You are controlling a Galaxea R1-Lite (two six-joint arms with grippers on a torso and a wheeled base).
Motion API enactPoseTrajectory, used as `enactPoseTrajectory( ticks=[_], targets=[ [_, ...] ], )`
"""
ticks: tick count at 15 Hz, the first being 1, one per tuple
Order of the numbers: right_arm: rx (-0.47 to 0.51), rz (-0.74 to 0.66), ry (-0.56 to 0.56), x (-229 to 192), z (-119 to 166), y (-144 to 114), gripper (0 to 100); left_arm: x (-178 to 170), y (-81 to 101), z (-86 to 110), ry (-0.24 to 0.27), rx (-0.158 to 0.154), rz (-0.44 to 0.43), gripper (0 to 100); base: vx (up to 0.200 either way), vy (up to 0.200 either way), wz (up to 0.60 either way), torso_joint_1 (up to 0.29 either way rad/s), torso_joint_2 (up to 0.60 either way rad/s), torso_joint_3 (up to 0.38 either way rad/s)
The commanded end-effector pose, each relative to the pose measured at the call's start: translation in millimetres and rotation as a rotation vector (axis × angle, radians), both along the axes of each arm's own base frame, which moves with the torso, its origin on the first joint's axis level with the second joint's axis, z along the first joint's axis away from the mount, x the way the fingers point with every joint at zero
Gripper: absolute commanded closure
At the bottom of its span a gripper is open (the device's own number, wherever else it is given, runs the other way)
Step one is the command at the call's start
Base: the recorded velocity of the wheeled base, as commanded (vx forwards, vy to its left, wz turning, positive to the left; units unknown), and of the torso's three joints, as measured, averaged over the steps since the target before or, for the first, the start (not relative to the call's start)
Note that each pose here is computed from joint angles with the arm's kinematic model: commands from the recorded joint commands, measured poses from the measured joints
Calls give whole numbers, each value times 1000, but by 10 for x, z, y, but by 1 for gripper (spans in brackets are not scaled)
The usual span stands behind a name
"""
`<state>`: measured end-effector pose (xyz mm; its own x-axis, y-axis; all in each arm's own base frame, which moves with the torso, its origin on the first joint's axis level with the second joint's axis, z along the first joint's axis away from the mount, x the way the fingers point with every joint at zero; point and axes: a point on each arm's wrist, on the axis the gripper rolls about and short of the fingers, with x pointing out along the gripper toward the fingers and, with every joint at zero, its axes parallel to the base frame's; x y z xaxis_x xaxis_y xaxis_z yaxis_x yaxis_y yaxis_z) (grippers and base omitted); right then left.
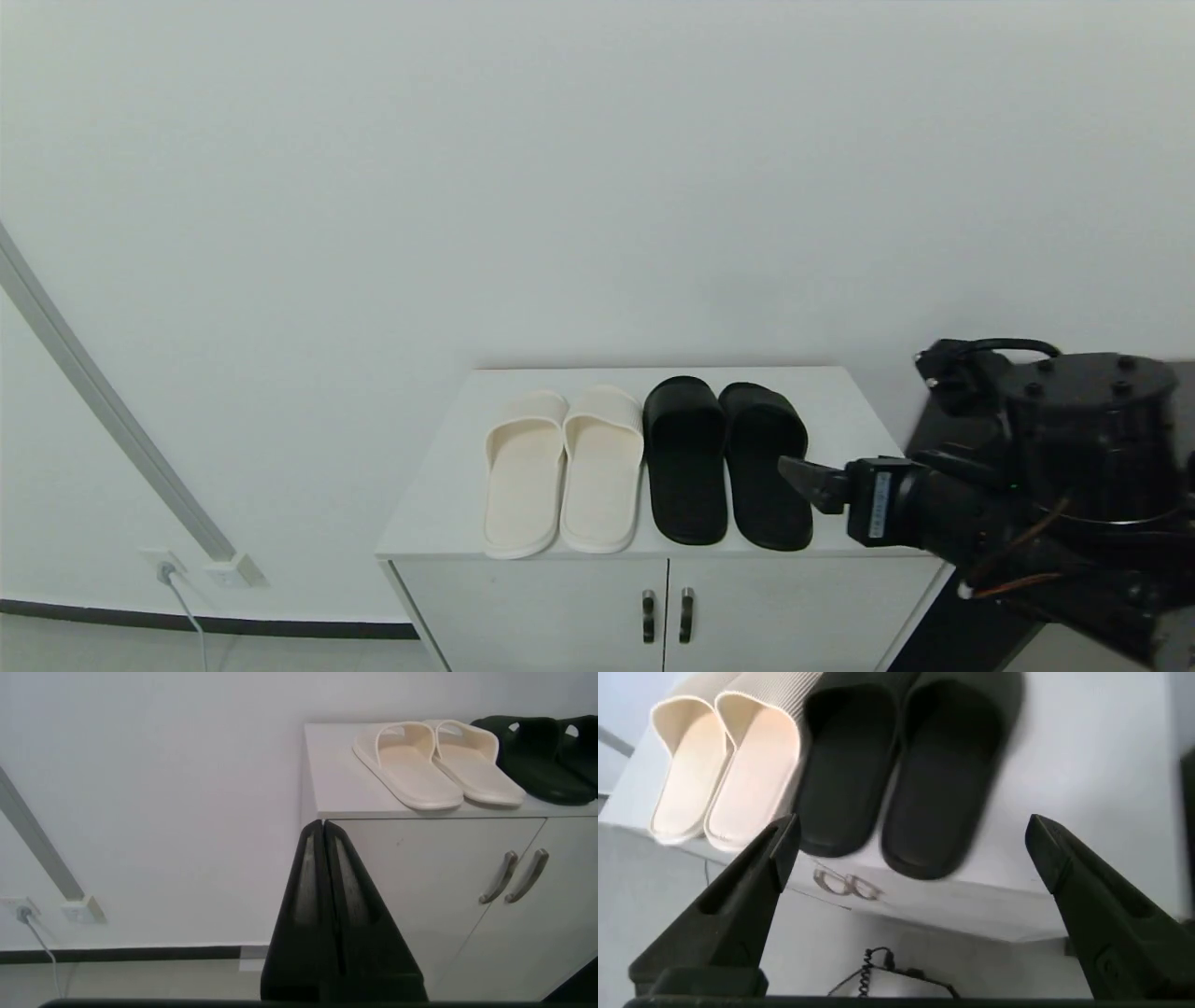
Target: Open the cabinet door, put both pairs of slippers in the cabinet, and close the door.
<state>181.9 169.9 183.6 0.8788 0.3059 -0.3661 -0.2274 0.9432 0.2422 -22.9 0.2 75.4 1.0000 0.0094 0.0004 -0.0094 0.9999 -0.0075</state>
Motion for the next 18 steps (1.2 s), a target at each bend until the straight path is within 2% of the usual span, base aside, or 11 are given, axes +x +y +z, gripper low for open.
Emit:
enactPoseTrajectory(
  ticks=[1, 4, 8, 15, 18],
  targets=[
    [-46, -44, 42, 228, -287, 294, 0, 1, 0, 0, 2, 0, 1, 100, 0, 0, 0, 0, 0, 0],
    [-45, -114, -12, 418, -477, 483, 0, 1, 0, 1, 0, 0, 1, 100, 0, 0, 0, 0, 0, 0],
    [-93, -169, -14, 651, -704, 683, 0, 1, 0, 0, 2, 0, 1, 100, 0, 0, 0, 0, 0, 0],
    [-178, -214, -125, 1222, -982, 833, 0, 1, 0, 0, 2, 0, 1, 100, 0, 0, 0, 0, 0, 0],
    [-167, -233, -154, 1435, -1068, 904, 0, 1, 0, 0, 2, -2, 1, 100, 0, 0, 0, 0, 0, 0]
  ],
)
